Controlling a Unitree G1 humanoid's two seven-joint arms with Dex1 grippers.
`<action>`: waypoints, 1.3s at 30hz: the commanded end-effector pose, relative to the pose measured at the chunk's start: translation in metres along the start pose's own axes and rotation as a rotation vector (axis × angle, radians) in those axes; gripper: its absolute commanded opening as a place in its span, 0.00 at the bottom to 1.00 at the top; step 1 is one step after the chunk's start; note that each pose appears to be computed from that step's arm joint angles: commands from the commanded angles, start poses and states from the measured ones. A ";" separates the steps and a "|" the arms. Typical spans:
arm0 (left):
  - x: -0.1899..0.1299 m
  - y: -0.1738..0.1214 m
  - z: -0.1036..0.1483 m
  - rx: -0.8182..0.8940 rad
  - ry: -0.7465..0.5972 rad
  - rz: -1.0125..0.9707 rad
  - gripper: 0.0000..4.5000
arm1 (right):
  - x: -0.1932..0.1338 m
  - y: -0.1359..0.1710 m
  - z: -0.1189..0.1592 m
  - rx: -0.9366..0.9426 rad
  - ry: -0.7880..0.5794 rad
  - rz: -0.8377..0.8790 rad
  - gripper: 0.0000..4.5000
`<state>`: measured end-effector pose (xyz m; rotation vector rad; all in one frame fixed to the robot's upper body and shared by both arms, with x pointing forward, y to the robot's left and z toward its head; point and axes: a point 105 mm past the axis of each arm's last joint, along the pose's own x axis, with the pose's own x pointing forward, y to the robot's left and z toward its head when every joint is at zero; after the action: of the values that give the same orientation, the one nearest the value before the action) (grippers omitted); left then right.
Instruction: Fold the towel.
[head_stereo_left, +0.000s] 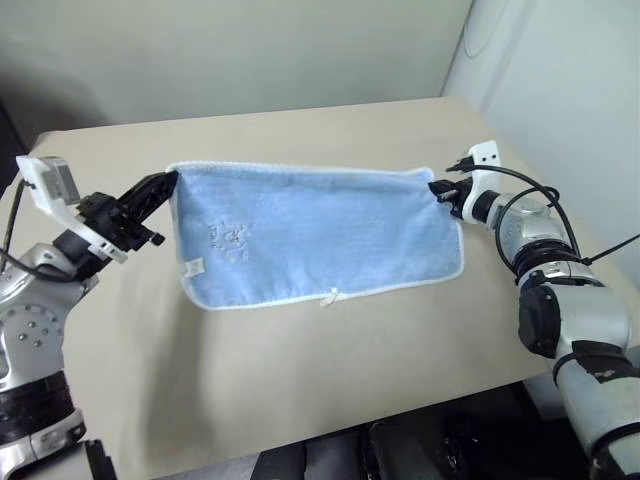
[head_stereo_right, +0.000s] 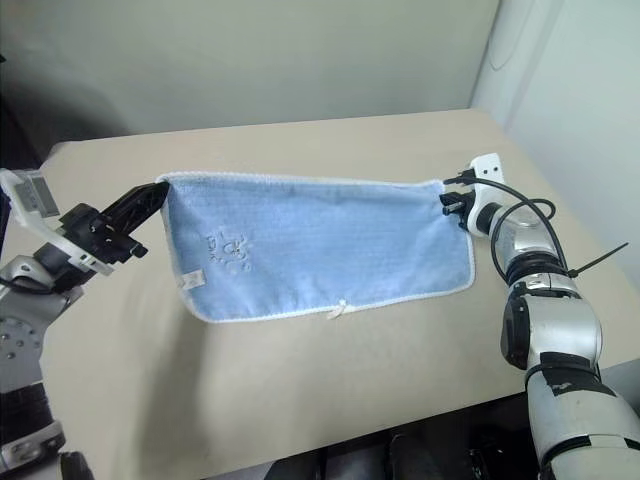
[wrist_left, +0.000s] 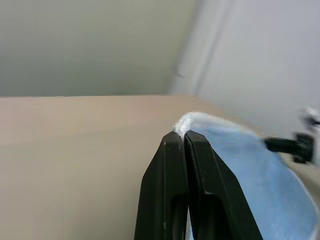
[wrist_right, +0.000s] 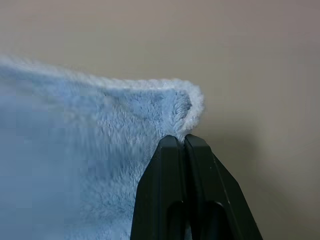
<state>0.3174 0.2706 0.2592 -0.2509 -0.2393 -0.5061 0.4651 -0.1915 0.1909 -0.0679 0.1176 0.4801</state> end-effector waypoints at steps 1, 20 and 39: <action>0.021 0.005 0.022 0.017 -0.084 0.018 0.00 | 0.000 -0.001 0.057 -0.062 -0.173 -0.035 0.01; 0.005 -0.009 0.066 -0.019 -0.211 -0.157 0.00 | -0.064 -0.019 0.099 -0.053 -0.334 0.203 0.01; -0.077 -0.031 -0.052 -0.192 0.224 -0.095 0.00 | -0.107 0.029 -0.029 -0.018 0.076 0.461 0.01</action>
<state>0.2418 0.2619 0.1840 -0.4115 0.0499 -0.6543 0.3463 -0.2171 0.1562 -0.0399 0.2767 0.9622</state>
